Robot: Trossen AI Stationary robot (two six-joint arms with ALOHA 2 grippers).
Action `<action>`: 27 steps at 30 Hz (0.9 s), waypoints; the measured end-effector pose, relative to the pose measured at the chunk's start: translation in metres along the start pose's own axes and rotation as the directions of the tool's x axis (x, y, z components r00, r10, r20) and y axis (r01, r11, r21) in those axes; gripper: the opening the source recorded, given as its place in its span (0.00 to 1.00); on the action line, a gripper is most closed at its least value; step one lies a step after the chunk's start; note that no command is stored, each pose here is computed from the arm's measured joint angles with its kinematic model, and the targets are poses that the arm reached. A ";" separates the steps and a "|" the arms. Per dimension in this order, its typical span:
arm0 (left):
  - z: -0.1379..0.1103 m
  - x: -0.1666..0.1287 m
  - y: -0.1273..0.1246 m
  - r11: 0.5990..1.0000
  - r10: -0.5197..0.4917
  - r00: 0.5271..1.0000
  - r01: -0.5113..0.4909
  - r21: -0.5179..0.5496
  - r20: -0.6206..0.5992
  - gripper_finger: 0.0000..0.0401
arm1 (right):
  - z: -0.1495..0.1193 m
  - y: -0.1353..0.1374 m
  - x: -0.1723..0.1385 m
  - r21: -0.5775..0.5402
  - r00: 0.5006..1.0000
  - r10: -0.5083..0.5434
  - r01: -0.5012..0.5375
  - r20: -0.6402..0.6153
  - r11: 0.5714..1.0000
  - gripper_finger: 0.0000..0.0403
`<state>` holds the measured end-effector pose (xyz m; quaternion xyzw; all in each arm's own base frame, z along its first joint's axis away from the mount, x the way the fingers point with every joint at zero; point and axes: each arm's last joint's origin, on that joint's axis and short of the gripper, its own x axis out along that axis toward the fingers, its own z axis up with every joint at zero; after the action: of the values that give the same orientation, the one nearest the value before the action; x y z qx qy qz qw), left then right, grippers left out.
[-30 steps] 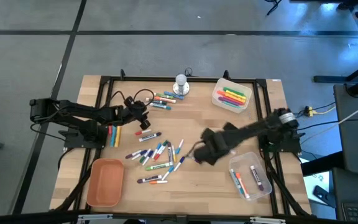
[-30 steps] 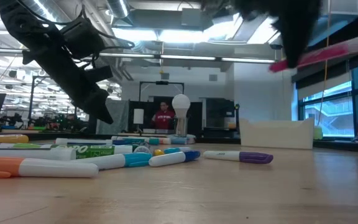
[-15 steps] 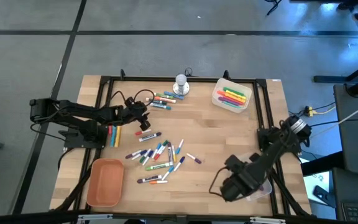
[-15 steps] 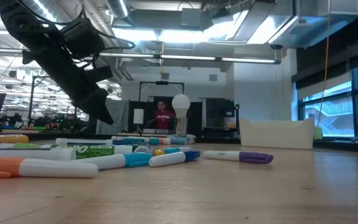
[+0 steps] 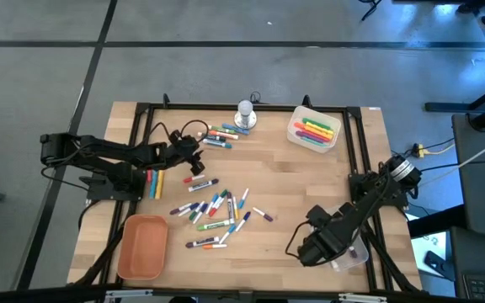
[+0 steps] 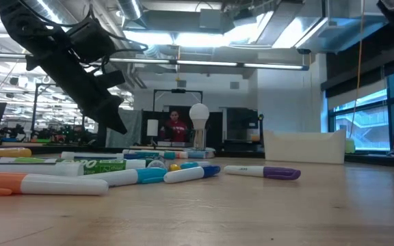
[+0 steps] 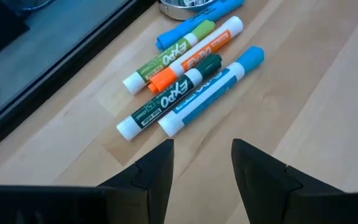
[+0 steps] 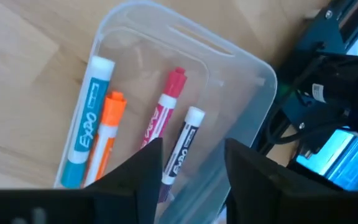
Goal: Pick & Place Markers
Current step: Put the medium blue marker pen into the transparent bin
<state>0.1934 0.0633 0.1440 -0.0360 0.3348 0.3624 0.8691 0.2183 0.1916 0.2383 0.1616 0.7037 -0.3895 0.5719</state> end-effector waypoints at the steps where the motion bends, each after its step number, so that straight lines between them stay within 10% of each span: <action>1: 0.000 0.000 0.000 1.000 0.000 1.000 0.000 0.005 0.000 0.39 | 0.000 0.000 -0.001 -0.010 1.000 0.004 -0.004 0.002 1.000 0.43; 10: -0.001 0.000 -0.005 0.986 -0.158 0.987 0.160 0.049 -0.028 0.39 | 0.005 0.011 -0.029 -0.051 0.960 0.192 -0.185 0.202 0.981 0.44; 18: -0.003 -0.005 -0.015 0.870 -0.481 0.872 0.488 0.070 -0.093 0.39 | 0.008 0.025 -0.045 -0.190 0.881 0.360 -0.313 0.309 0.930 0.44; 27: -0.005 -0.017 -0.036 0.827 -0.539 0.839 0.543 0.147 -0.072 0.42 | 0.019 0.023 -0.045 -0.217 0.877 0.345 -0.284 0.334 0.934 0.44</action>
<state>0.2058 0.0249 0.1439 -0.0635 0.3509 0.0728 0.9314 0.2602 0.2026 0.2710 0.1517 0.5779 -0.2560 0.7599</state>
